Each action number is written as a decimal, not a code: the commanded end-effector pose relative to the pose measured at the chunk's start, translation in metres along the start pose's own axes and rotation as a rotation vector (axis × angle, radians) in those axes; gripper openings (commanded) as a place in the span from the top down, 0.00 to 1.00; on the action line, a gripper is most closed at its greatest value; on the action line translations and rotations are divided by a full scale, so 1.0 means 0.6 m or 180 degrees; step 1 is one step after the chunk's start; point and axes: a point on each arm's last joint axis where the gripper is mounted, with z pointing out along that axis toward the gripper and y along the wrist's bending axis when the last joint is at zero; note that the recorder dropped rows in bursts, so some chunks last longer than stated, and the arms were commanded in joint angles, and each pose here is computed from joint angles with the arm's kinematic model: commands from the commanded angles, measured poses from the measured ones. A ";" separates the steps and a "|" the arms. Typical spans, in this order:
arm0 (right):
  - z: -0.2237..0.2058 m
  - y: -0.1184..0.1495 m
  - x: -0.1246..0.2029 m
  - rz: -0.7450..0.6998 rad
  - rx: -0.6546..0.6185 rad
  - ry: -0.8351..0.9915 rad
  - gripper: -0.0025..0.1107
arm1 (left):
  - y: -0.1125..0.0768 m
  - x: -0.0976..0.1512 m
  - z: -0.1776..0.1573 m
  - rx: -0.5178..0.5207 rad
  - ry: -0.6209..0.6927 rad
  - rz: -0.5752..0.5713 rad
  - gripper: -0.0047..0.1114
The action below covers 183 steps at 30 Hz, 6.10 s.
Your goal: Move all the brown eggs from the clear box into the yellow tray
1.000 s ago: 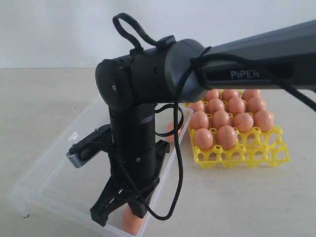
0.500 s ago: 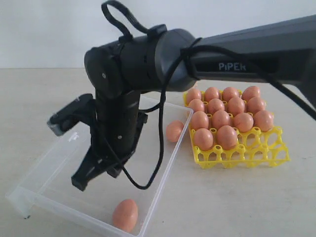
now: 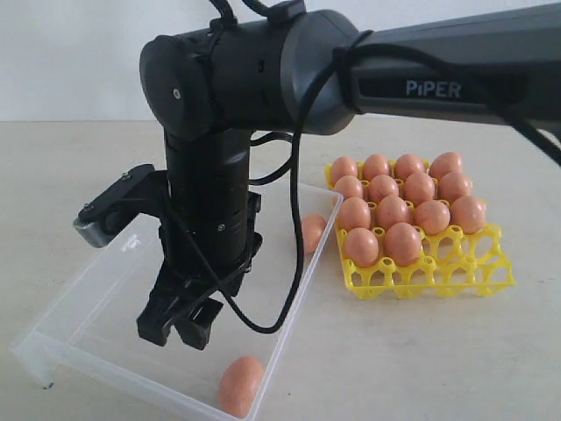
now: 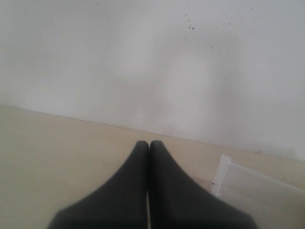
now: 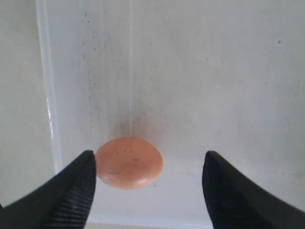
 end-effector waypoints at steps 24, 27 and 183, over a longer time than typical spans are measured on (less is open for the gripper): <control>0.096 -0.009 -0.003 0.1824 -0.0110 0.0450 0.43 | 0.000 0.003 0.000 0.0004 0.0089 -0.0001 1.00; 0.096 -0.017 0.000 0.1755 0.0061 0.0461 0.43 | 0.000 0.003 0.000 0.0004 0.0089 -0.0001 1.00; 0.074 -0.266 0.488 0.2516 0.0212 -0.3245 0.98 | 0.000 -0.001 0.000 0.0003 -0.0005 -0.0025 1.00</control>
